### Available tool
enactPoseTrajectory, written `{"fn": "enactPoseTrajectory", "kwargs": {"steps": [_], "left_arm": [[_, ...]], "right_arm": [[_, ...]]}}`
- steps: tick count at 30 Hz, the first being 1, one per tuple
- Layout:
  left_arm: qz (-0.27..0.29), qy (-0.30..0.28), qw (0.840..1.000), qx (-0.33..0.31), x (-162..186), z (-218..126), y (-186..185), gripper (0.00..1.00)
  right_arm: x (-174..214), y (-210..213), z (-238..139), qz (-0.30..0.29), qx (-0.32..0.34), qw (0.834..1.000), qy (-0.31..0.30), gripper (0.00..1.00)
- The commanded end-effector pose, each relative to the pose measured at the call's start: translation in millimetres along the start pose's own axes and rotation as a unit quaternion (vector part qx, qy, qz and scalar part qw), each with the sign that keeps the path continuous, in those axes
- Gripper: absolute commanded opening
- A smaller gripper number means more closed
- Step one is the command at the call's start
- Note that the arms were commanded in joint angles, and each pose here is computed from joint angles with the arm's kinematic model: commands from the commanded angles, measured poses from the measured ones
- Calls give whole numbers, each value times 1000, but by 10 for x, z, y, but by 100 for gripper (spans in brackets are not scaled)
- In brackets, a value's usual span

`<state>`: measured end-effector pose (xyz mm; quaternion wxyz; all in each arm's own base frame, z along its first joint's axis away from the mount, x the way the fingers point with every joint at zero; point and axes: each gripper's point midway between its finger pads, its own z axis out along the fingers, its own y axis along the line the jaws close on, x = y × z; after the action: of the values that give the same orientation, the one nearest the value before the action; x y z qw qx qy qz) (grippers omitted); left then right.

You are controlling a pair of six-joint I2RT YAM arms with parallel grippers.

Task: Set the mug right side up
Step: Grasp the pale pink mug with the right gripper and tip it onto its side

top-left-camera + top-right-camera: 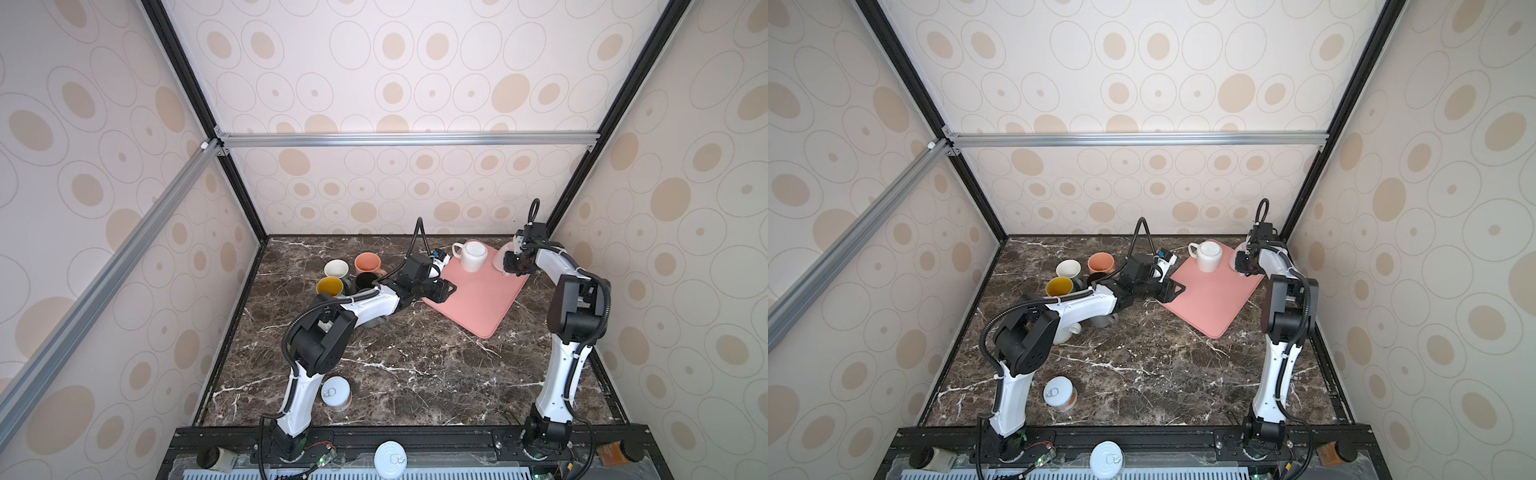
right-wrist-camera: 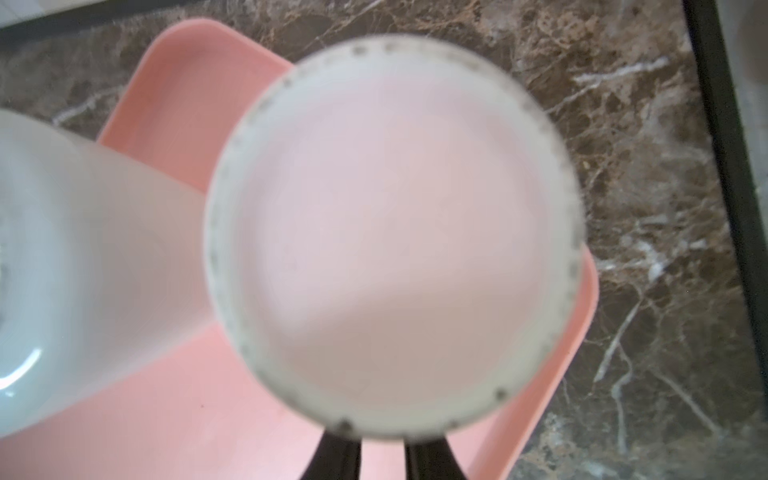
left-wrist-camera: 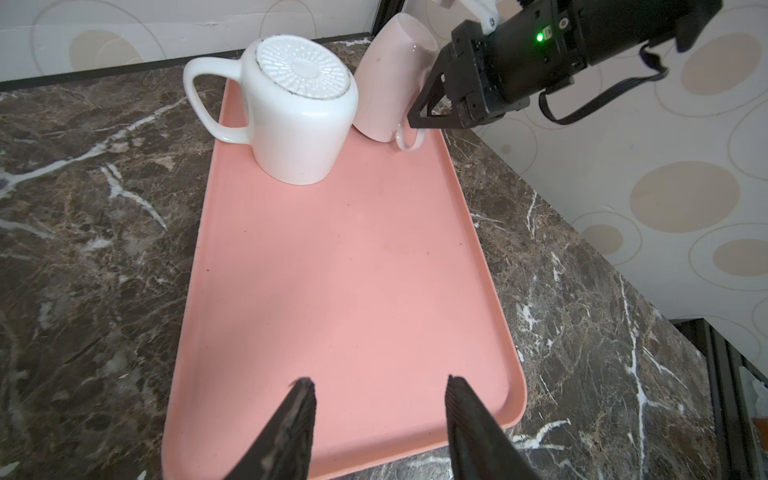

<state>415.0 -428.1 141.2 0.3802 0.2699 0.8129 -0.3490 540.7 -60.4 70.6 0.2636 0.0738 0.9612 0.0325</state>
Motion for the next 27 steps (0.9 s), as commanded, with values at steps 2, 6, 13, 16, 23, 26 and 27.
{"fn": "enactPoseTrajectory", "kwargs": {"steps": [2, 6, 13, 16, 23, 26, 27], "left_arm": [[-2, -28, 1000, 15, -185, -121, -79, 51], [-10, -35, 999, 22, -167, -172, -103, 51], [-15, -43, 999, 22, -138, -341, -146, 51], [-11, -58, 998, 21, -195, -437, -172, 51], [-18, -58, 998, -25, -132, -613, -57, 51], [-23, -45, 998, -42, -56, -652, -6, 52], [-25, -43, 998, -47, -39, -661, 11, 53]], "right_arm": [[201, 124, -153, 7, -15, 1000, 10, 12], [392, 270, -305, 17, -28, 999, 11, 11], [967, 703, -613, -1, -45, 998, 39, 10], [1245, 931, -749, 3, -68, 996, 49, 11], [1675, 1455, -921, 17, -115, 991, 63, 22], [1719, 1580, -914, 23, -119, 990, 67, 31], [1718, 1614, -919, 26, -122, 990, 68, 33]]}}
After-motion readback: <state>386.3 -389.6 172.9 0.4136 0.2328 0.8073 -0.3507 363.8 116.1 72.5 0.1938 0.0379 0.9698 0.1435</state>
